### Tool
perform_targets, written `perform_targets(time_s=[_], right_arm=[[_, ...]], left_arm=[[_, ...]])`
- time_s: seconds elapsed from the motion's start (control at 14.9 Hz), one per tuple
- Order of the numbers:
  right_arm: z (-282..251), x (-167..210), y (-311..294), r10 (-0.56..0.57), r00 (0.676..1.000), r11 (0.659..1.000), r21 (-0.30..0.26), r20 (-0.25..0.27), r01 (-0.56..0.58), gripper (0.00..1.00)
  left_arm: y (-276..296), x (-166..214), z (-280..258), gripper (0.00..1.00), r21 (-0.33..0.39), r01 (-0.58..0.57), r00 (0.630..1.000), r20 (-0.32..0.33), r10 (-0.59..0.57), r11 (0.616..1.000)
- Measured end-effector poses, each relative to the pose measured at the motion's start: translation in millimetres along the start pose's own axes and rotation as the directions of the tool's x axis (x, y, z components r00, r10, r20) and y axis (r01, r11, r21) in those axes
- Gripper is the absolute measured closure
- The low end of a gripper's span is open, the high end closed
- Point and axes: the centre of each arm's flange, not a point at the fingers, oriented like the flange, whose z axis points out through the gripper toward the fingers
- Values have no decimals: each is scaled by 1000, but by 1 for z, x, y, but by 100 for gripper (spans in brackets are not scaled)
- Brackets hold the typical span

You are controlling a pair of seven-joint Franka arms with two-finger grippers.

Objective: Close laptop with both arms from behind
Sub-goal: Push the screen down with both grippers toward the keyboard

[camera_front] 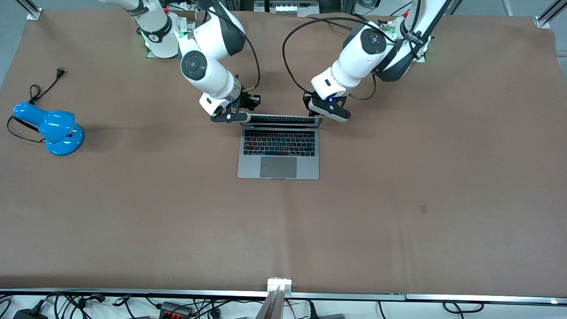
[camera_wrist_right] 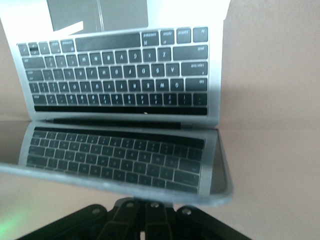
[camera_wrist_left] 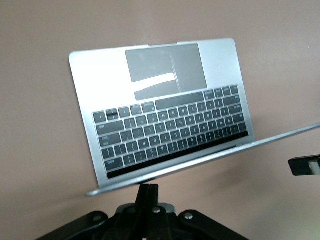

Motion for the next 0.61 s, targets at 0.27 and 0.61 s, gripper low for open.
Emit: perform_targets(time_s=[0.27, 0.61], right_arm=[[8, 22, 0, 18, 1000, 1000, 0, -2, -18, 99], [13, 48, 4, 16, 1000, 1000, 6, -10, -16, 99]], left_arm=[[-11, 23, 5, 99, -18, 17, 1000, -3, -17, 1000], [-25, 48, 14, 99, -27, 16, 1000, -9, -16, 1000]])
